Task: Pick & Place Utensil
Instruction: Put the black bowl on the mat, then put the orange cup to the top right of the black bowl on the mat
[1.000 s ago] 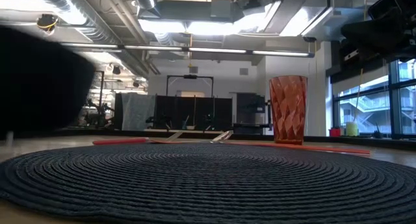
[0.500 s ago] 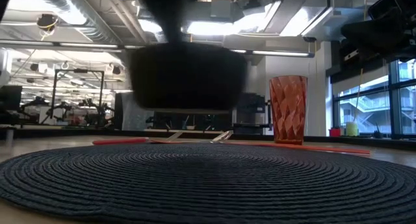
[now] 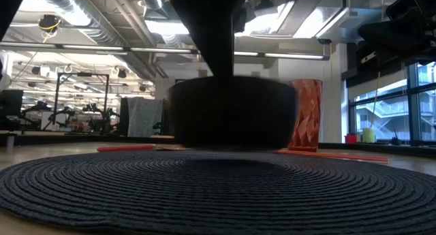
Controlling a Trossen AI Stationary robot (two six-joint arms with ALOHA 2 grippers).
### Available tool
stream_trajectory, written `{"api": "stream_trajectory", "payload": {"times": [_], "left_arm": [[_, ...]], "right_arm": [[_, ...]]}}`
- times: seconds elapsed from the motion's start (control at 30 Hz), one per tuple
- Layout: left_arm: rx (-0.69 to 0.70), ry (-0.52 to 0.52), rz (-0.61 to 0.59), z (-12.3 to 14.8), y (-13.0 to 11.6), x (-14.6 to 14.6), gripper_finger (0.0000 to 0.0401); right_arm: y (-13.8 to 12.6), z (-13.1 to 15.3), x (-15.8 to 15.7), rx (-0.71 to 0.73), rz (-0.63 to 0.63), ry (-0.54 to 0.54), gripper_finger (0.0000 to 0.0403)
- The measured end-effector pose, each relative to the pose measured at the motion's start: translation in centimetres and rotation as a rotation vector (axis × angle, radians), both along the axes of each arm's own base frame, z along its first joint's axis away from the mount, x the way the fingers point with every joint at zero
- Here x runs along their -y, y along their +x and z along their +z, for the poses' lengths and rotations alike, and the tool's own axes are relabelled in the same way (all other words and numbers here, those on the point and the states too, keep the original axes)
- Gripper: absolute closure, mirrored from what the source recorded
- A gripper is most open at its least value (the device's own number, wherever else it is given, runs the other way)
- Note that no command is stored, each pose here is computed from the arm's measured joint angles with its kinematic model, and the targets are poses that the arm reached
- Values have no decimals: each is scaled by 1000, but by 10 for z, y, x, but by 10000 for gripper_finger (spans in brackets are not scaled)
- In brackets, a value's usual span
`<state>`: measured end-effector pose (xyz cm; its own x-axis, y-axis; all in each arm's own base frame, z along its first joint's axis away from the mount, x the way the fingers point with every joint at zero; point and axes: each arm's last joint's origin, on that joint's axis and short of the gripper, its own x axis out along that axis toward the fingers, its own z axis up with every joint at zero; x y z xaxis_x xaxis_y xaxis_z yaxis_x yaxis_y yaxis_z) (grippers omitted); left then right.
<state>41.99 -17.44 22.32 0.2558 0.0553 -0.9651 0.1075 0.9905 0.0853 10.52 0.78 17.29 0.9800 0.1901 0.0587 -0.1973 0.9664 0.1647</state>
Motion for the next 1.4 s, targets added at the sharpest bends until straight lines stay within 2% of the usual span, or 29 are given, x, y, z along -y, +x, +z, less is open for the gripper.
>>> {"api": "stream_trajectory", "payload": {"times": [0.2, 0.57, 0.67, 1.23, 1.4], "left_arm": [[-18, -14, -8, -9, 0, 9, 399], [-49, -48, -4, -20, 4, 8, 399], [-42, -47, 32, -20, 4, 7, 394], [-48, -87, 81, -18, 3, 10, 293], [-18, -148, 78, -1, 6, 13, 266]], "right_arm": [[0, 1, 0, 7, -1, -2, 383], [0, 1, 0, 12, -1, -3, 383], [0, 1, 0, 11, -1, -3, 383], [0, 1, 0, 11, -3, -19, 383], [0, 1, 0, 12, -2, -18, 383]]}}
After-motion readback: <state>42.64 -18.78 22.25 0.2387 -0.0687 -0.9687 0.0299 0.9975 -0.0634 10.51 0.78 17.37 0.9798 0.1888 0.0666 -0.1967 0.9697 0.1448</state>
